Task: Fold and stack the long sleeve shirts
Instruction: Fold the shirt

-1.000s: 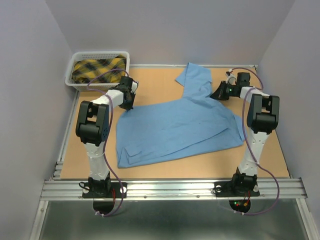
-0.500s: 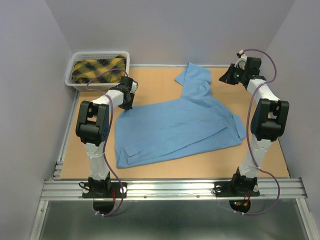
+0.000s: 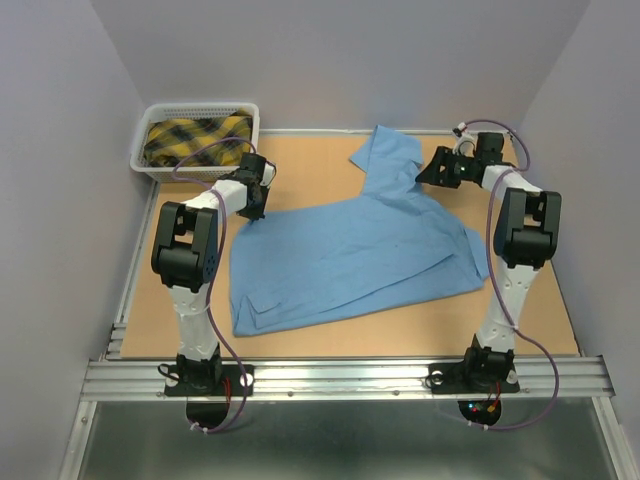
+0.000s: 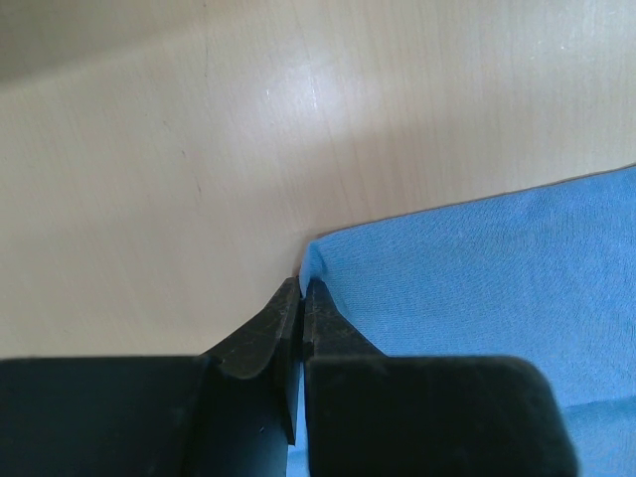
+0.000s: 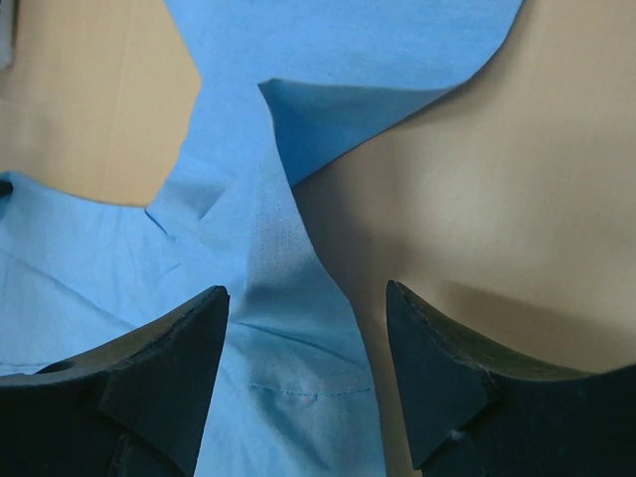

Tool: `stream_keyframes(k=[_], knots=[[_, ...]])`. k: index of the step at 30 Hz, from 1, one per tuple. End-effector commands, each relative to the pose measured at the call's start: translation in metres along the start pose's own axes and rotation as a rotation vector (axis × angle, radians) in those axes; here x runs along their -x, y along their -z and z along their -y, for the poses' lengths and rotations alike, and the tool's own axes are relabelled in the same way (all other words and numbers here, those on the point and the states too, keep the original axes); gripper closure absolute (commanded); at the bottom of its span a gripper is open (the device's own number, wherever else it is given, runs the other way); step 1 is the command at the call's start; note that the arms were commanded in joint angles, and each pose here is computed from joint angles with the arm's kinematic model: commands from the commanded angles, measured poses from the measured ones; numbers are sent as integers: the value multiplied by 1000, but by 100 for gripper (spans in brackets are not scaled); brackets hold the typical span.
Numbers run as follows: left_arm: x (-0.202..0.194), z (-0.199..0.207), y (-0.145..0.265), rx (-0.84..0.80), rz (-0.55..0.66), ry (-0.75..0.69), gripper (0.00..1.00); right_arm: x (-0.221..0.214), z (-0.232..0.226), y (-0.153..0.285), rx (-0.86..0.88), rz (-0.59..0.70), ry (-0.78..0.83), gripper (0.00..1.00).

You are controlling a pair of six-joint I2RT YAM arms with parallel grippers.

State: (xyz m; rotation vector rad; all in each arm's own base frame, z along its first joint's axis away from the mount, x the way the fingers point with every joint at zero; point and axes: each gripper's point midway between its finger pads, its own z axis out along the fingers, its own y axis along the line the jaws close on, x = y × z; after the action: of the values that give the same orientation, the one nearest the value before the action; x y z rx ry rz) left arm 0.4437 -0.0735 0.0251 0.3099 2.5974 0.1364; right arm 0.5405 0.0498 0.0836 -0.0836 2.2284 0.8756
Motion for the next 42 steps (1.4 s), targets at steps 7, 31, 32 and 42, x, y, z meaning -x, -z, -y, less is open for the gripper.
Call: stream_keyframes(k=[7,31,32,42], knots=[[-11,1,2,-13,-27,-7,99,-27,-14,-18,188,-56,47,32],[-23,-16,-2,89,-72,-6,100,97,-18,39,-224,195,298,99],[-25,-16,-2,92,-79,-9,100,99,-13,43,-263,198,317,99],[-27,-13,-5,114,-89,-24,100,64,36,53,-630,89,407,91]])
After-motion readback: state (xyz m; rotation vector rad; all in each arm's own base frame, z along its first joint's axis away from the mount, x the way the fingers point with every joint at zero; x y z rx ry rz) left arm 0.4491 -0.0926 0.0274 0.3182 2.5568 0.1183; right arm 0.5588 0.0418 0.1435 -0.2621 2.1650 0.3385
